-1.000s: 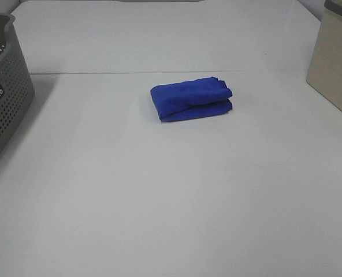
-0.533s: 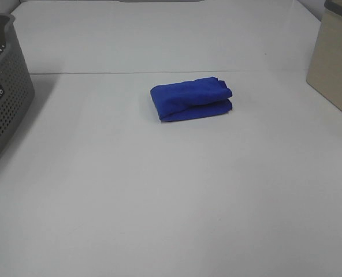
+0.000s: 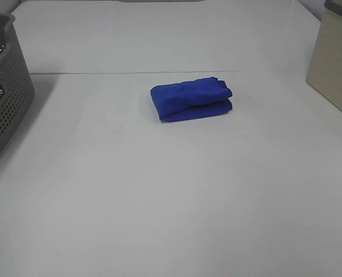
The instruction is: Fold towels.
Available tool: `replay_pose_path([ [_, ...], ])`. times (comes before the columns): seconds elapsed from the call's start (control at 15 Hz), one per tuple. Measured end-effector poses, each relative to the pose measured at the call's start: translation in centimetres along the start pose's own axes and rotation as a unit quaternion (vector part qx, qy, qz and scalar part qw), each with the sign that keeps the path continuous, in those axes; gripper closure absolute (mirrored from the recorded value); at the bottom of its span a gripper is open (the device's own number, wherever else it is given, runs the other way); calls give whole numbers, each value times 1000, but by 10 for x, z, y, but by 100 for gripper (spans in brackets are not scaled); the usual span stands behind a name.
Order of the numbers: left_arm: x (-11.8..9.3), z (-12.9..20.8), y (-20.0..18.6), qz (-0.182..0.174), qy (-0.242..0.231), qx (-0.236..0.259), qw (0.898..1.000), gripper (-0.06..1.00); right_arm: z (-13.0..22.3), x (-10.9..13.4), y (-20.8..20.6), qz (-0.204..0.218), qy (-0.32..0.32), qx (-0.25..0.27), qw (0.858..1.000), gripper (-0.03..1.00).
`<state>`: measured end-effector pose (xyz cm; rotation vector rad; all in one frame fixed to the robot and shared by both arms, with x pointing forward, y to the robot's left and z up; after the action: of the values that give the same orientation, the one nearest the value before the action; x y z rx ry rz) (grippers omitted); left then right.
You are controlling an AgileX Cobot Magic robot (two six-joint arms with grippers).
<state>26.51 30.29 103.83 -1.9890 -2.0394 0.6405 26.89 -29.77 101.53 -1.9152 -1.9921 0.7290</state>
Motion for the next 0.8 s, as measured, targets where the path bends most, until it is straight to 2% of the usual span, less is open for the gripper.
replay_pose_path([
  [0.07, 0, 0, 0, -1, -3, 0, 1000, 30, 0, 2, 0, -9, 10, -2, 1000, 21],
  [0.13, 0, 0, 0, -22, -20, -4, 1000, 30, -2, 8, 0, -30, 21, -6, 999, 21],
  [0.27, -1, 0, 0, -30, -28, -5, 999, 30, -2, 8, 0, -30, 22, -6, 999, 21],
  [0.8, -1, 0, 0, -30, -26, -5, 999, 30, -1, 7, 0, -25, 19, -5, 999, 21],
])
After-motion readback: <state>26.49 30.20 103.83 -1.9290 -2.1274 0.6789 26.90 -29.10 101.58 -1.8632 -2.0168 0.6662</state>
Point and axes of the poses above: a point on each arm's last joint axis where the gripper is mounted, y pointing out along that axis toward the gripper, x along the wrist's bending axis when the last joint is at zero, z = x × y, the point moved 4 cm from there along y, pointing out along that axis toward the gripper, and after that the axes turned 6 degrees about -y, right-handed, at the moved point
